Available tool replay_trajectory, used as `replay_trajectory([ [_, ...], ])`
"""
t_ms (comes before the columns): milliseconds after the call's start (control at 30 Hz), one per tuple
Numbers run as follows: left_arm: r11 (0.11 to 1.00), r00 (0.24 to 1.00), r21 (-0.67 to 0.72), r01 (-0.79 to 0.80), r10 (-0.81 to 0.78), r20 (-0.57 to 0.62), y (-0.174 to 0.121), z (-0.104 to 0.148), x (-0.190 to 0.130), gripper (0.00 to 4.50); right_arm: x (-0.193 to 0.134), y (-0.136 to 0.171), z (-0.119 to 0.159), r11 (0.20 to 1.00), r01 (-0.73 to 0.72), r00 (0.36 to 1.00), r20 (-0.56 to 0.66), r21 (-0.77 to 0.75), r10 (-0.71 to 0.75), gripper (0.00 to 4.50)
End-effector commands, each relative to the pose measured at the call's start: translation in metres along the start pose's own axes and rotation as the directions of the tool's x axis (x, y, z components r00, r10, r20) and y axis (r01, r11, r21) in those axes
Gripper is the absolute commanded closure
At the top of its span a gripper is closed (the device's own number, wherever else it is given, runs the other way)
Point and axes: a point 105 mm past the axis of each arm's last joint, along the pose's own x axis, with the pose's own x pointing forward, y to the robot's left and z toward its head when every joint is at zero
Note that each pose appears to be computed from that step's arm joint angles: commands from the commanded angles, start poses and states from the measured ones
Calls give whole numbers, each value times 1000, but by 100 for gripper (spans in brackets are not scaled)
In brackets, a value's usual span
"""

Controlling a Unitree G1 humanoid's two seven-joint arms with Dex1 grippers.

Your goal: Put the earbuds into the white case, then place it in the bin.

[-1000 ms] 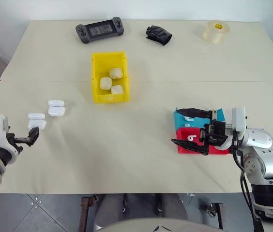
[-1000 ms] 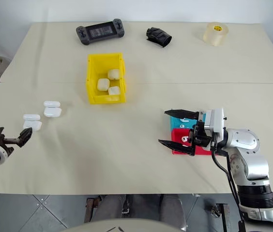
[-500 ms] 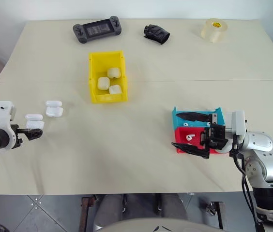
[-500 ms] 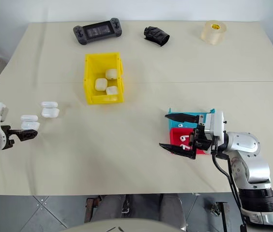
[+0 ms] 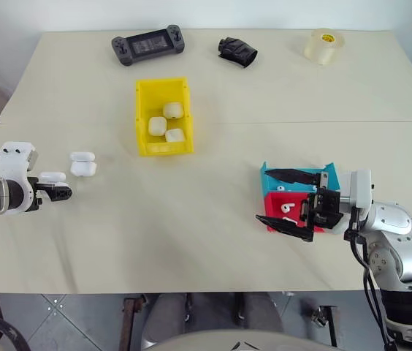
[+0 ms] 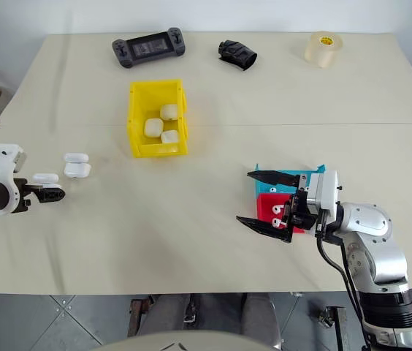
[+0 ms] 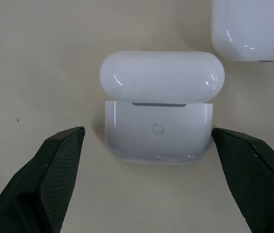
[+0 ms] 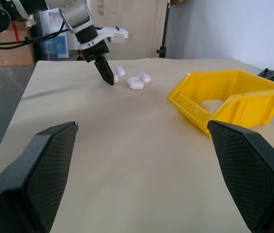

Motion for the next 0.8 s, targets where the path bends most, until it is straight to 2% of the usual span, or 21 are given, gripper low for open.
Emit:
replay_trajectory([
  [33, 1000, 1000, -3, -12, 12, -22, -1, -3, 4, 4, 5, 4, 10, 999, -17, 999, 33, -40, 18, 0],
  [133, 1000, 999, 2, -6, 6, -37, -2, -6, 3, 58, 5, 4, 10, 999, -14, 999, 34, -40, 15, 0],
  [267, 1000, 999, 5, -11, 11, -44, 1, -8, 0, 176, 6, 3, 10, 999, -8, 999, 35, -40, 9, 0],
  [500, 1000, 997, 11, 4, -5, 78, 5, 2, -9, 176, 5, 2, 9, 999, -2, 1000, 27, -40, 3, 0],
  [533, 998, 985, 38, 57, -63, 163, 1, 8, -15, 176, 4, 1, 10, 999, 0, 1000, 20, -42, 1, 0],
  [600, 990, 961, 109, 86, -111, 252, 0, 10, -26, 176, 0, -1, 11, 999, 6, 1000, 8, -45, -6, 0],
  [633, 980, 929, 154, 126, -171, 328, -6, 14, -33, 176, -1, -1, 11, 999, 9, 1000, 3, -48, -9, 0],
  [733, 937, 839, 286, 201, -315, 444, -19, 14, -49, 176, -8, -5, 12, 999, 28, 1000, -11, -43, -28, 0],
  [800, 866, 710, 445, 229, -461, 533, -39, 15, -67, 176, -14, -6, 8, 998, 31, 999, -43, -46, -33, 0],
])
